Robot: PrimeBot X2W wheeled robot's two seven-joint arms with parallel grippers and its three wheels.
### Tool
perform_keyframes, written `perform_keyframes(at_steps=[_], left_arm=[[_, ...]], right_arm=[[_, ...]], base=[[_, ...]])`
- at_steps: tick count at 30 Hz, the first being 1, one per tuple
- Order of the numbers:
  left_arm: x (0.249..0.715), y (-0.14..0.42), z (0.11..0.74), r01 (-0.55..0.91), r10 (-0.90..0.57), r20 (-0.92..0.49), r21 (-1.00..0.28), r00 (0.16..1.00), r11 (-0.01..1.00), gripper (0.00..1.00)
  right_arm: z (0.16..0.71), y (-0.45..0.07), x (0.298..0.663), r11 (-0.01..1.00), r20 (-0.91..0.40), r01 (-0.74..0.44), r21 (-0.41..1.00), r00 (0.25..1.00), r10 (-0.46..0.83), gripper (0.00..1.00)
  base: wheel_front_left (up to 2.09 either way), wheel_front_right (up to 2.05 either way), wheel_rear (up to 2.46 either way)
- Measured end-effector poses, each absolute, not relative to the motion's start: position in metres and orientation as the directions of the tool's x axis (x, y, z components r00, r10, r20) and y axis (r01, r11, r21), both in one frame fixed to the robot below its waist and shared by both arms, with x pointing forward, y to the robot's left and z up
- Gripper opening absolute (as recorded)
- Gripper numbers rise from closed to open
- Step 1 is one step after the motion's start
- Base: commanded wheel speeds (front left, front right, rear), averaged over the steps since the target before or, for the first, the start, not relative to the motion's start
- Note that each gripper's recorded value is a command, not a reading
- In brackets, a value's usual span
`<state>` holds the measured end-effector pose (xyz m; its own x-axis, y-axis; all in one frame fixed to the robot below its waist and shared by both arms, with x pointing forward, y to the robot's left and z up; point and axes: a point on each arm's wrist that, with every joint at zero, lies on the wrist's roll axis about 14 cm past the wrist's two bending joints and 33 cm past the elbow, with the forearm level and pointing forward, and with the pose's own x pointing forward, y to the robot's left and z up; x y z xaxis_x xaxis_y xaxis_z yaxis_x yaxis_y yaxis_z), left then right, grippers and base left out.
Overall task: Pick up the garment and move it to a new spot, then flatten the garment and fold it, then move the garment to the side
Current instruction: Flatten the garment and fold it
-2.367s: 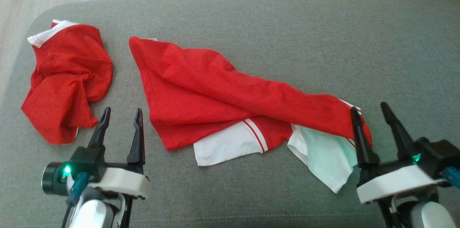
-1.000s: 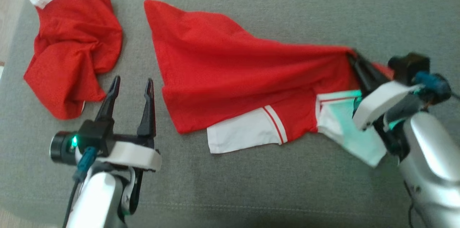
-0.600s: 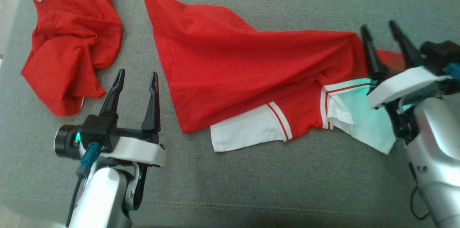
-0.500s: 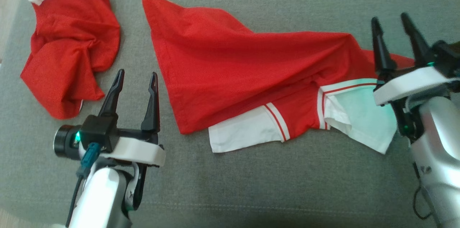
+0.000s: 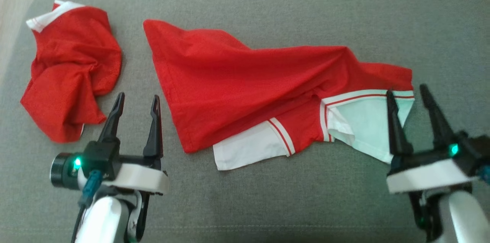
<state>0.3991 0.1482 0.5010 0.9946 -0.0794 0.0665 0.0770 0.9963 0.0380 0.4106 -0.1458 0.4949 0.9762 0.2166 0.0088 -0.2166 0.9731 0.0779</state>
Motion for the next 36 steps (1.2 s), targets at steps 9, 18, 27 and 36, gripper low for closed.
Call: perform_keyframes(at_steps=[9, 18, 27, 36], left_arm=[[0.389, 0.149, 0.505, 0.078, -0.081, 0.075, 0.043, 0.994, 0.996, 1.00], [0.388, 0.141, 0.500, 0.120, -0.123, 0.057, 0.052, 0.991, 0.991, 1.00], [0.372, 0.102, 0.418, 0.252, -0.263, -0.301, -0.078, 0.917, 0.965, 1.00], [0.367, 0.097, 0.374, 0.242, -0.290, -0.488, -0.161, 0.823, 0.957, 1.00]], right_arm=[[0.501, -0.144, 0.384, 0.975, -0.013, -0.195, 0.103, 0.980, 0.197, 1.00], [0.504, -0.142, 0.385, 0.975, -0.016, -0.196, 0.105, 0.980, 0.199, 1.00], [0.484, -0.143, 0.384, 0.975, -0.088, -0.181, 0.125, 0.977, 0.193, 1.00], [0.468, -0.153, 0.381, 0.980, -0.152, -0.143, 0.136, 0.975, 0.163, 1.00]], base=[[0.00, 0.00, 0.00], [0.00, 0.00, 0.00], [0.00, 0.00, 0.00], [0.00, 0.00, 0.00]])
